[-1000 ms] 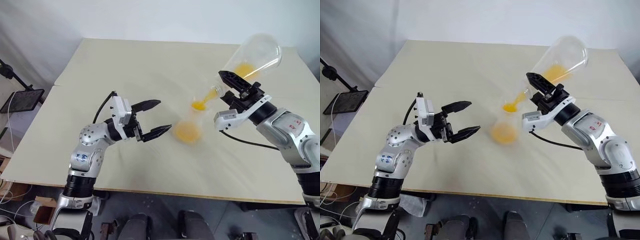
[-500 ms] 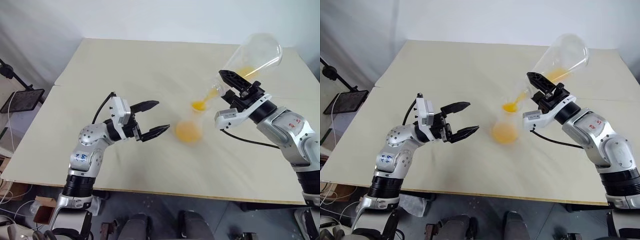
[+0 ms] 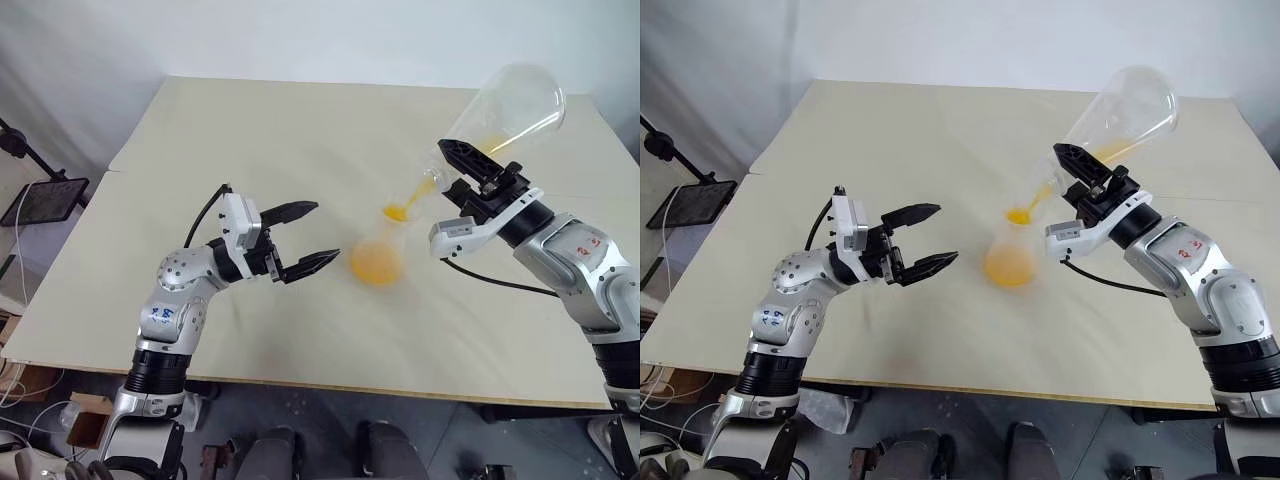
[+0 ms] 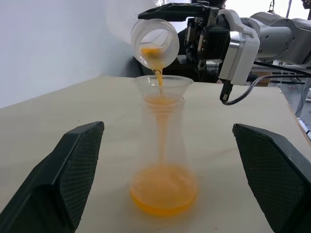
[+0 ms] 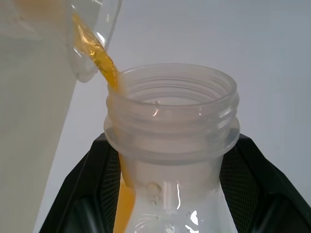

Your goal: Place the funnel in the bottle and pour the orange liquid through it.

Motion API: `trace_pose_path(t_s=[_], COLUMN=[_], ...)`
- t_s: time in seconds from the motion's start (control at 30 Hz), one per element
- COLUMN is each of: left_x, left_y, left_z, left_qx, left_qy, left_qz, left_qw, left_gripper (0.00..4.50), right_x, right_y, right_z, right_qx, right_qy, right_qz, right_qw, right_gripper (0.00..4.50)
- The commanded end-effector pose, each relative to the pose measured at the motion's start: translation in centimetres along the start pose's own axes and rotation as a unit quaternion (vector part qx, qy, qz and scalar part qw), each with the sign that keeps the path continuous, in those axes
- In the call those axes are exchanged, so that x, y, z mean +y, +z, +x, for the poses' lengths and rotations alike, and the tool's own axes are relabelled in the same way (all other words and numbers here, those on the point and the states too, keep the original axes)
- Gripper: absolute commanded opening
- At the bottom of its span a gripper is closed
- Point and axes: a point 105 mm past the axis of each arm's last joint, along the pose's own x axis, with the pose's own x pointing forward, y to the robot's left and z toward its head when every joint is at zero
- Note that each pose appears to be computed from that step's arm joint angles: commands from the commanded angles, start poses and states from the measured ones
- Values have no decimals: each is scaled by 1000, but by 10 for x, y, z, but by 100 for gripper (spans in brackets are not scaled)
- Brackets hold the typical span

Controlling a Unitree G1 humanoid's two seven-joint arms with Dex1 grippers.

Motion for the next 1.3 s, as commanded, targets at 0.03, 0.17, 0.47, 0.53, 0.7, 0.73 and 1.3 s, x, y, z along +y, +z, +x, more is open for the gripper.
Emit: trace_pose_path(t_s=[0.03, 0.17, 0.47, 0.53, 0.7, 0.73, 1.3], left_x=[-1, -1, -2, -2, -1, -1, 1], left_y=[9, 9, 9, 9, 9, 9, 9], left_z=[0, 0, 1, 1, 1, 1, 0], left_qx=[-12, -12, -13, -13, -13, -14, -11], left_qy=[1, 2, 2, 2, 2, 2, 1], left_qz=[22, 22, 21, 20, 21, 21, 22], left_qw=[1000, 1000, 1000, 1000, 1000, 1000, 1000], left_gripper=[450, 450, 450, 450, 450, 450, 450], right_x=[-18, -18, -19, -22, -23, -23, -34], right_y=[0, 4, 9, 10, 8, 7, 3], right_z=[1, 2, 2, 2, 2, 2, -3], right_qx=[-5, -11, -23, -25, -20, -19, -5], right_qy=[-30, -31, -33, -41, -45, -46, -67], right_qz=[-16, -14, -23, -24, -26, -25, 162], right_qw=[999, 999, 999, 999, 998, 998, 985], right_gripper=[242, 242, 242, 242, 242, 242, 242])
